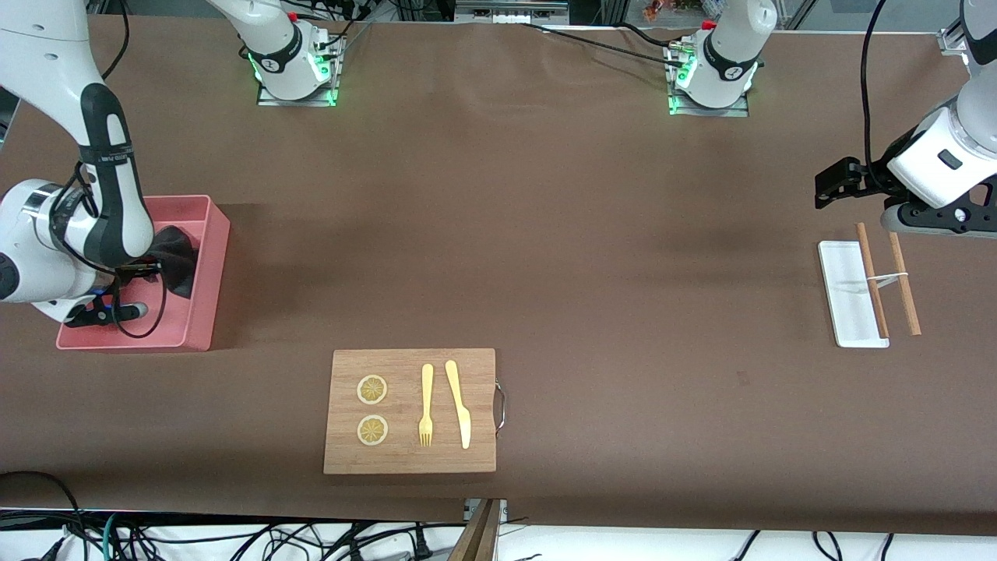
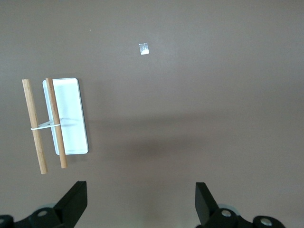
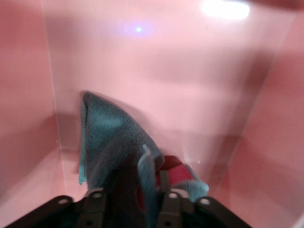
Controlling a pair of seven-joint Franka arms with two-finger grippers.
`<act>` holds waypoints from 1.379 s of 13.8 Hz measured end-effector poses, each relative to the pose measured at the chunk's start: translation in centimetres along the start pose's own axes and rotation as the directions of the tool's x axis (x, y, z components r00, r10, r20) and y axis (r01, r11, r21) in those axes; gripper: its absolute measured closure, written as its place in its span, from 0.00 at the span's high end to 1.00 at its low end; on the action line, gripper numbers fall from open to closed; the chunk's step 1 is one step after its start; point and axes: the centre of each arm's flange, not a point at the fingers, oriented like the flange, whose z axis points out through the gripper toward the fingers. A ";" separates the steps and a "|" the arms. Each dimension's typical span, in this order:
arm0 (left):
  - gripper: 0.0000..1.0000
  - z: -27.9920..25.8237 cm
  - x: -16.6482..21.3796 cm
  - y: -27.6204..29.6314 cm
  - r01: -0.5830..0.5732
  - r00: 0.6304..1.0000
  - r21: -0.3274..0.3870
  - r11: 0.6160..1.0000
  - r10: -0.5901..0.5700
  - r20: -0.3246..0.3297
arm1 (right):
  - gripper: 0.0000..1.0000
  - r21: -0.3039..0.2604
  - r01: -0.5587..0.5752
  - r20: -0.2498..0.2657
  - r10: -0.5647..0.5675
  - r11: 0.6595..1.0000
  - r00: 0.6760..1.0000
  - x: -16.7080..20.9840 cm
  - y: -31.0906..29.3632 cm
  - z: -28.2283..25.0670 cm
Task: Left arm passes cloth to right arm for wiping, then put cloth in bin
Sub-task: 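Open the right gripper and raise it out of the bin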
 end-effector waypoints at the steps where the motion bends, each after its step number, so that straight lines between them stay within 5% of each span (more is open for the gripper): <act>1: 1.00 0.0 0.0 0.0 0.000 1.000 0.000 1.000 0.000 0.000 | 0.60 0.000 -0.003 -0.020 0.003 1.000 1.000 -0.2 0.2 -2.0; 5: 1.00 0.0 0.0 -0.1 0.001 1.000 0.000 1.000 -0.001 0.001 | 1.00 0.054 -0.011 0.014 0.011 0.998 1.000 -3.4 0.0 -12.6; 14: 1.00 0.0 0.0 0.0 0.001 1.000 0.000 1.000 -0.001 0.001 | 1.00 0.094 -0.181 -0.049 0.186 0.979 0.981 -8.7 -11.8 -28.7; 19: 1.00 0.0 0.0 0.0 0.000 1.000 0.000 1.000 0.000 0.001 | 1.00 0.094 -0.134 -0.150 0.147 0.987 0.978 -12.0 -15.0 -33.7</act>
